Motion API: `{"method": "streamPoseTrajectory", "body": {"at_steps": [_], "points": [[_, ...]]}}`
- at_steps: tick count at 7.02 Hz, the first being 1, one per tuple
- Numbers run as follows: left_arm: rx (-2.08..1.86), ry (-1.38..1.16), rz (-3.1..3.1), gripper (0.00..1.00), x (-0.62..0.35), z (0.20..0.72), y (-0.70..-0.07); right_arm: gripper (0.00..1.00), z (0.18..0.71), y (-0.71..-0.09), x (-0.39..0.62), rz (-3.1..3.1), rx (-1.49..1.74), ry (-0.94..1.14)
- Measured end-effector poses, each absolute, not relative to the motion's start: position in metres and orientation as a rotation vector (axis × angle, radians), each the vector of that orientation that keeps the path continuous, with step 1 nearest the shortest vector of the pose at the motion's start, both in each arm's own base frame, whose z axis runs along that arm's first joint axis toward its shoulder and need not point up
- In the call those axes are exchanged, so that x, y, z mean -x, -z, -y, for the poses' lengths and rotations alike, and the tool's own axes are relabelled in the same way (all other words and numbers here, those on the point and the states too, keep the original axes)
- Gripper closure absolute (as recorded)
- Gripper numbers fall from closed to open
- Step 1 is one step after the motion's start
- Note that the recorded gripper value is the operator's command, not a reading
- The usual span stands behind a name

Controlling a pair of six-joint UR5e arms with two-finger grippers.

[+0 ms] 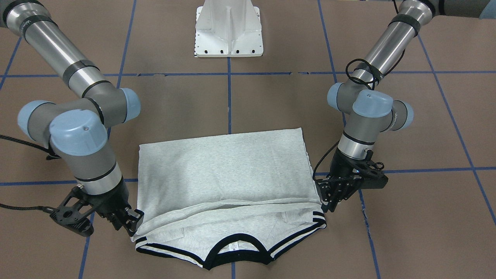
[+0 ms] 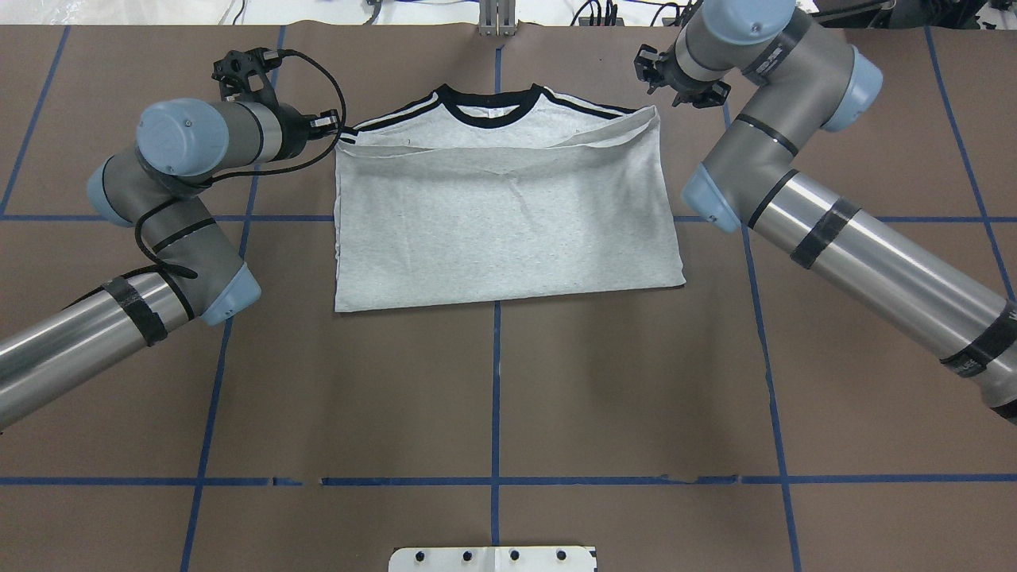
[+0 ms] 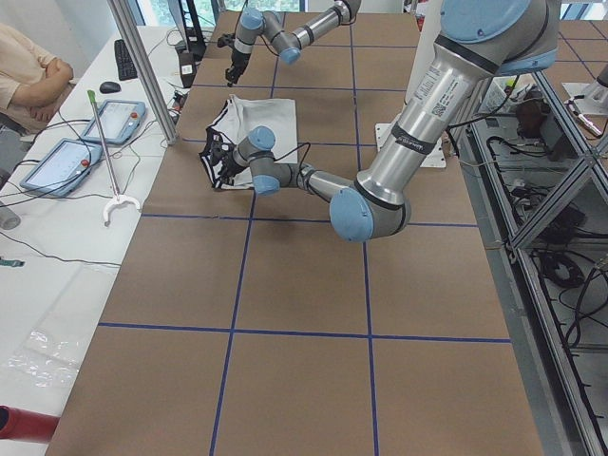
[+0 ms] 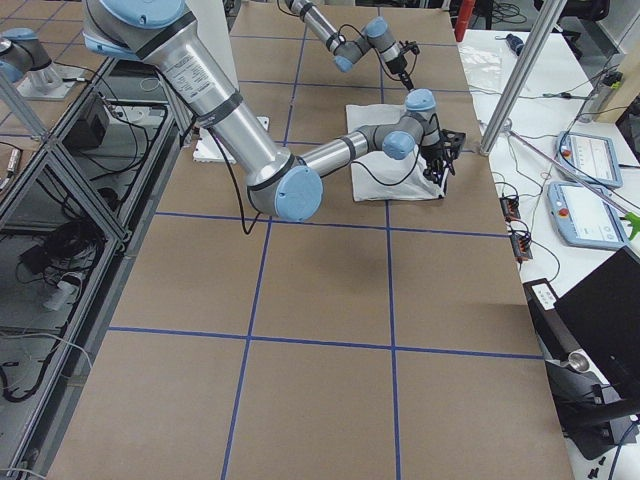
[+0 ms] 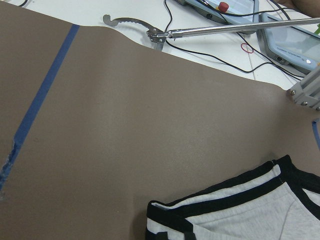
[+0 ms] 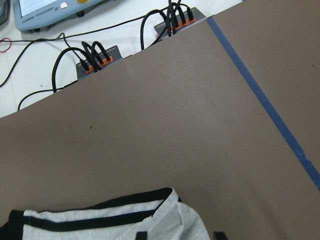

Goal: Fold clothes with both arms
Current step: 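Release the hem and move the right gripper to the folded shirt's side edge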

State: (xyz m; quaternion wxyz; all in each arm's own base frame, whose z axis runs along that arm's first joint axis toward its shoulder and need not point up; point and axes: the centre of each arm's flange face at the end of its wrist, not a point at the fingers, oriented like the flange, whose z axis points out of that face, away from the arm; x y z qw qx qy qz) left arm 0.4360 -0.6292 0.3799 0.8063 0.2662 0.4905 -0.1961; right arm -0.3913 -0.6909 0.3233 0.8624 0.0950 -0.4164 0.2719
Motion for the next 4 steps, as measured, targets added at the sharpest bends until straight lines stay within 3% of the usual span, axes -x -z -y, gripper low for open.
{"method": "streamPoseTrajectory", "body": {"at_steps": [4], "points": [[-0.581,0.412,-1.071,0.63,-0.435,0.629,-0.373,0.0,0.568,-0.367,0.411,0.965,-0.093,-0.625]]}}
